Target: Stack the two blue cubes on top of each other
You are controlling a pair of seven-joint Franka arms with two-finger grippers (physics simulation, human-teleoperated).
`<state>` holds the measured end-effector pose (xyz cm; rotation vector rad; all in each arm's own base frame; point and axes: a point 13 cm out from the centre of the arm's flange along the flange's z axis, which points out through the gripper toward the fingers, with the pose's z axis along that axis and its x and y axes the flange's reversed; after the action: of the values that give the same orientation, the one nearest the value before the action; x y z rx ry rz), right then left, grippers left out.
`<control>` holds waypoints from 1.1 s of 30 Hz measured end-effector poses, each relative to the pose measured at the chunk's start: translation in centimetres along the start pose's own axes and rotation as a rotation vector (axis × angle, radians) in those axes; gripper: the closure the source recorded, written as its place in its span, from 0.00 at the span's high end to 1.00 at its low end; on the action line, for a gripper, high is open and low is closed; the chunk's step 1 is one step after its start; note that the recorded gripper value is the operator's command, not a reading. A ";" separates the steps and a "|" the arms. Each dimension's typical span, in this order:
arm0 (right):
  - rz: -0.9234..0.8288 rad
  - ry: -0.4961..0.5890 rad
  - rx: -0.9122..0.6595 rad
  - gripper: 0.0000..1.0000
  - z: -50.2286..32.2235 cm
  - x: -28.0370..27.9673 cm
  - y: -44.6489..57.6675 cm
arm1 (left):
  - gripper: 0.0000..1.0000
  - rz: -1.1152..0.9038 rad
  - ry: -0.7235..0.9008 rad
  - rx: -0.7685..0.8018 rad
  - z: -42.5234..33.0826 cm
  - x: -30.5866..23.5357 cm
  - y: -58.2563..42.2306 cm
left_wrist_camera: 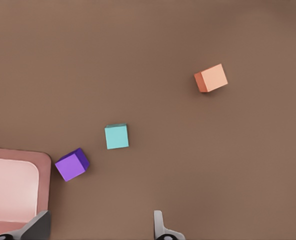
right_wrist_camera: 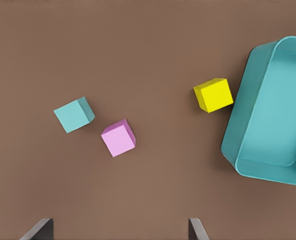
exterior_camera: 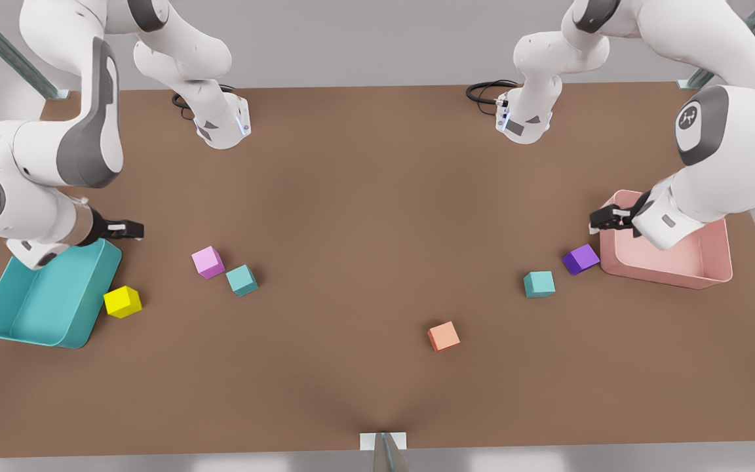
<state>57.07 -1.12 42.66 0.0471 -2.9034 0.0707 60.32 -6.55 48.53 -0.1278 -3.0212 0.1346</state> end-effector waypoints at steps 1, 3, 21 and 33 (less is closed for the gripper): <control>-0.009 -0.012 0.002 1.00 0.0 -0.3 0.3 | 1.00 0.004 -0.015 -0.001 -0.1 -0.3 -0.2; -0.049 -0.029 0.005 1.00 0.0 -0.9 2.2 | 1.00 0.027 -0.030 -0.013 0.1 -0.8 -1.5; -0.259 0.040 -0.089 1.00 22.9 -5.1 17.1 | 1.00 -0.026 0.100 -0.074 11.0 -4.9 2.2; -0.224 -0.016 -0.093 1.00 26.5 -7.2 17.2 | 1.00 -0.063 0.097 -0.073 11.3 -5.2 2.3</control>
<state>57.21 14.89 14.48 0.3568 -2.8920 -0.1035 64.29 -5.67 36.54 -0.0444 -2.9304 0.0118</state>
